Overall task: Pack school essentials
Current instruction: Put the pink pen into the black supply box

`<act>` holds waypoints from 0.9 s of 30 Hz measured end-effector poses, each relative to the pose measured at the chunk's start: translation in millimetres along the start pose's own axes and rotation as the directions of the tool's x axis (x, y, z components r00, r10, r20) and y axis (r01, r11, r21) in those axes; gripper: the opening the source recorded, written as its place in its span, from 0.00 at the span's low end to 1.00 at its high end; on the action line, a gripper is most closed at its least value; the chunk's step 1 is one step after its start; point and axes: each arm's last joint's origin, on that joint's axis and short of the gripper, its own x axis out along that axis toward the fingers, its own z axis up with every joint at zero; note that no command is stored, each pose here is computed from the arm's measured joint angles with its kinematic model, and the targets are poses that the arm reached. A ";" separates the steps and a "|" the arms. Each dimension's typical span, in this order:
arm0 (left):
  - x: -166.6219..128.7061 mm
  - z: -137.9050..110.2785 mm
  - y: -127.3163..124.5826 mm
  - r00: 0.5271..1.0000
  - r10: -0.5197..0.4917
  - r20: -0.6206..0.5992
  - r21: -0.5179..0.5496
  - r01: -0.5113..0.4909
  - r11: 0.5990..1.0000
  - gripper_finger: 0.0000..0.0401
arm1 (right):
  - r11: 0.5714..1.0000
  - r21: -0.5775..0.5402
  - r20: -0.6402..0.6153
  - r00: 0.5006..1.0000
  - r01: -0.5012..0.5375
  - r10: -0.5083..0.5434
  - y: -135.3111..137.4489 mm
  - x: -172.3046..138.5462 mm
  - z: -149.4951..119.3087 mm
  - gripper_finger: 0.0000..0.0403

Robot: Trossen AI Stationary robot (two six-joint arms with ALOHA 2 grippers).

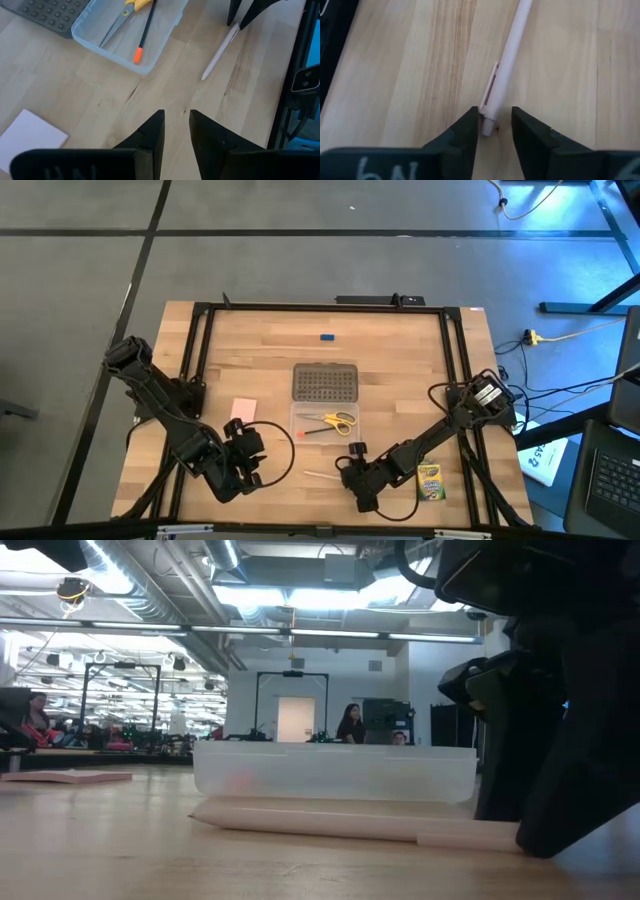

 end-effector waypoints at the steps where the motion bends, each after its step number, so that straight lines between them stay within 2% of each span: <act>1: 0.0 0.0 0.0 1.000 0.000 0.000 0.000 0.000 1.000 0.21 | 1.000 0.000 -0.001 1.000 0.000 0.000 0.0 0.0 -0.1 0.25; 13: 0.0 0.1 0.0 1.000 0.002 0.005 -0.001 -0.002 1.000 0.21 | 1.000 0.003 -0.011 1.000 -0.013 0.013 0.2 -0.3 -0.6 0.08; 27: 0.0 0.2 0.0 1.000 0.002 0.005 -0.001 -0.002 1.000 0.21 | 0.998 0.056 0.001 1.000 0.006 -0.006 -1.3 0.0 0.1 0.07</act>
